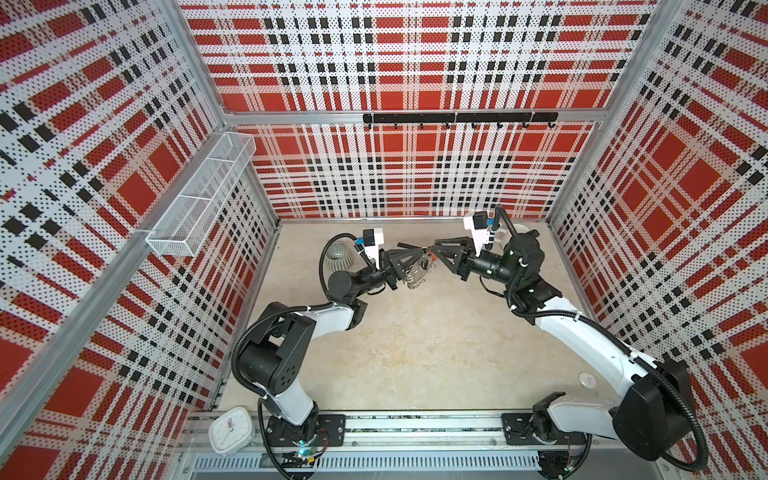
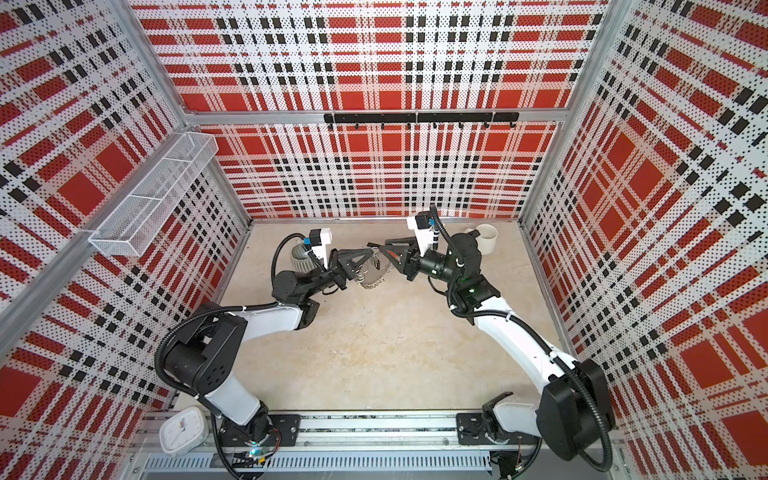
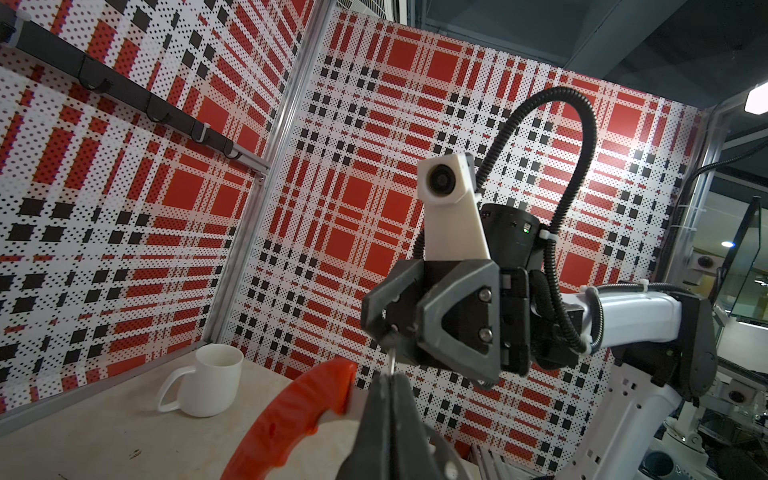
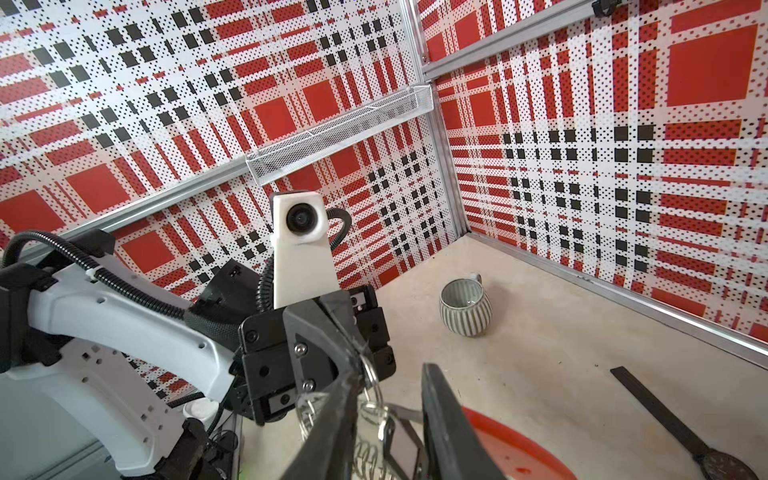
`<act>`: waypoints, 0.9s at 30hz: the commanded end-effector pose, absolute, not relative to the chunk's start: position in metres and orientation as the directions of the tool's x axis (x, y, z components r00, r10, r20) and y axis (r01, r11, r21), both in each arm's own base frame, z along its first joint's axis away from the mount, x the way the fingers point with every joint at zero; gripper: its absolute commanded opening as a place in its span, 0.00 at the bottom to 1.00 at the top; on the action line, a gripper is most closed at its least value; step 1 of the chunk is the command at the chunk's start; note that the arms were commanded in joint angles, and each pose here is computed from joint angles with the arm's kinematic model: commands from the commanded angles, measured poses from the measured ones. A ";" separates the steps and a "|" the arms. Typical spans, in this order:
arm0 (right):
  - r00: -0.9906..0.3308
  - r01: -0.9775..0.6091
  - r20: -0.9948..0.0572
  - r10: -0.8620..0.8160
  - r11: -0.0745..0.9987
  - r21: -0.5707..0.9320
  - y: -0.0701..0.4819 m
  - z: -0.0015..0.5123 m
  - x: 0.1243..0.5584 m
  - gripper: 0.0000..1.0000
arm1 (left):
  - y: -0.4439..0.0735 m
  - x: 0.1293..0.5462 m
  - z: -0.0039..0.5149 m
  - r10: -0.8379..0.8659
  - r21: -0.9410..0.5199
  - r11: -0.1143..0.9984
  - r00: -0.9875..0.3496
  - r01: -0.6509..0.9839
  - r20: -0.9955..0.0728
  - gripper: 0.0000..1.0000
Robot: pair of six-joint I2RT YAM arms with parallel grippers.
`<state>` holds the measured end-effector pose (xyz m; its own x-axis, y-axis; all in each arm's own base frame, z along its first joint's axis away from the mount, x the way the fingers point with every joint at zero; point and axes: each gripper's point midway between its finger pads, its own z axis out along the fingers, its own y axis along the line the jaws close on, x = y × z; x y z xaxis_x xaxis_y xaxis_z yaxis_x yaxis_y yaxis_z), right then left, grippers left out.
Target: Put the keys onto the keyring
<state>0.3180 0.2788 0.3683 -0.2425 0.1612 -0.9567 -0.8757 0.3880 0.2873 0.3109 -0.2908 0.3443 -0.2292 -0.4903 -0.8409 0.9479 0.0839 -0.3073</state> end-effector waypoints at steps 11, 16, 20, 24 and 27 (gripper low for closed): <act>-0.257 -0.893 -0.953 0.159 0.338 0.297 0.289 0.368 0.316 0.25 | -0.280 0.279 0.385 -0.572 -0.115 0.039 -0.073 0.993 -0.817 0.00; -0.260 -0.894 -0.953 0.158 0.335 0.299 0.290 0.367 0.315 0.22 | -0.280 0.278 0.386 -0.572 -0.114 0.037 -0.072 0.993 -0.817 0.00; -0.272 -0.894 -0.950 0.151 0.325 0.307 0.292 0.363 0.313 0.19 | -0.281 0.279 0.386 -0.573 -0.116 0.035 -0.075 0.993 -0.816 0.00; -0.273 -0.893 -0.950 0.150 0.327 0.308 0.293 0.362 0.313 0.19 | -0.282 0.278 0.386 -0.573 -0.115 0.034 -0.075 0.993 -0.816 0.00; -0.272 -0.894 -0.951 0.148 0.327 0.307 0.293 0.362 0.312 0.19 | -0.282 0.278 0.387 -0.574 -0.113 0.033 -0.074 0.993 -0.816 0.00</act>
